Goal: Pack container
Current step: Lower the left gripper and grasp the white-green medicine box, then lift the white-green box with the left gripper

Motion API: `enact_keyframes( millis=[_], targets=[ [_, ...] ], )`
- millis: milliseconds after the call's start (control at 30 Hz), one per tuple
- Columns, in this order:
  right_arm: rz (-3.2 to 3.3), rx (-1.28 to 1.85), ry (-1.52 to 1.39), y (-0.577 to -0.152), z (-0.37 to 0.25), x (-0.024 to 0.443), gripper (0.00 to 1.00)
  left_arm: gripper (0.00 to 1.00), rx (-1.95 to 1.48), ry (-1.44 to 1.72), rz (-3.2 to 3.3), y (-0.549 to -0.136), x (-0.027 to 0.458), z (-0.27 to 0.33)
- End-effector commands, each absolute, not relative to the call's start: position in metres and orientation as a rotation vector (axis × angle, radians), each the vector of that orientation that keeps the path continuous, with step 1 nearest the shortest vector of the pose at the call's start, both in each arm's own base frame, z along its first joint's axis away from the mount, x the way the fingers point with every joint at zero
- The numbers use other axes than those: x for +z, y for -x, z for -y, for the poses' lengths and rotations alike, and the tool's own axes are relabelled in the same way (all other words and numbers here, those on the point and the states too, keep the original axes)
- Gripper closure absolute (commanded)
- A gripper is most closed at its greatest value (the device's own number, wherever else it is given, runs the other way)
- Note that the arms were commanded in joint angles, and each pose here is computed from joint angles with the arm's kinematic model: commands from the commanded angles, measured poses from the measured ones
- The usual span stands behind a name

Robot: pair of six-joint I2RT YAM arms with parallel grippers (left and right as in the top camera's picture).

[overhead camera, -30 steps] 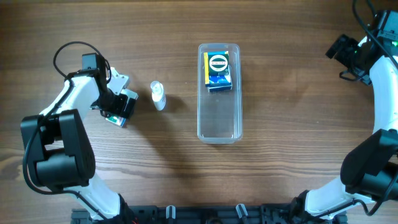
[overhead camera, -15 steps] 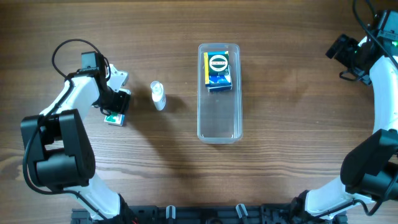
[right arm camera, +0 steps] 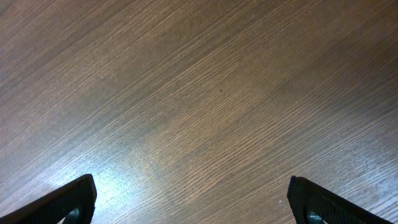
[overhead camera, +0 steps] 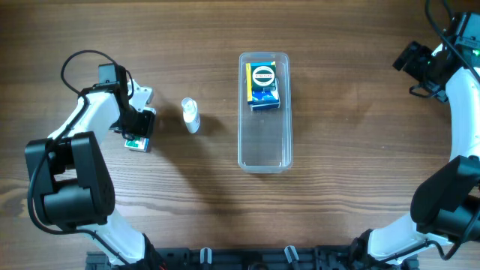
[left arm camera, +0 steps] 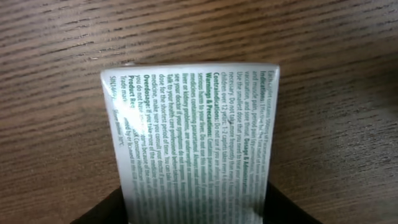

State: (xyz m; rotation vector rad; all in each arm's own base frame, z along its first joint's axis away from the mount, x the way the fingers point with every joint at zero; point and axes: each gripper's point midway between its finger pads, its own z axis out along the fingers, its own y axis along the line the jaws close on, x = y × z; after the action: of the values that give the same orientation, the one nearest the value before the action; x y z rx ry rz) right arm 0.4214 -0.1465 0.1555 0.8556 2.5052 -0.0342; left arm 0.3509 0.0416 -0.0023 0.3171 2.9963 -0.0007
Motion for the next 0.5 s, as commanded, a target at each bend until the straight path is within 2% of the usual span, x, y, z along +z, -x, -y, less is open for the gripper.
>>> enact_keyframes(
  millis=[0, 267, 367, 467],
  targets=[
    [-2.515, -0.029, -0.843, -0.421, 0.145, 0.153, 0.00, 0.50, -0.009, -0.273, -3.009, -0.348, -0.003, -0.041],
    [-2.515, -0.029, -0.843, -0.421, 0.145, 0.153, 0.00, 0.55, 0.010, -0.217, -2.944, -0.356, 0.019, -0.042],
    [-2.515, -0.029, -0.843, -0.421, 0.145, 0.153, 0.00, 0.47, 0.020, -0.189, -2.899, -0.361, 0.034, -0.043],
    [-2.515, -0.029, -0.843, -0.421, 0.145, 0.153, 0.00, 0.48, 0.034, -0.133, -2.819, -0.370, 0.060, -0.044]
  ],
)
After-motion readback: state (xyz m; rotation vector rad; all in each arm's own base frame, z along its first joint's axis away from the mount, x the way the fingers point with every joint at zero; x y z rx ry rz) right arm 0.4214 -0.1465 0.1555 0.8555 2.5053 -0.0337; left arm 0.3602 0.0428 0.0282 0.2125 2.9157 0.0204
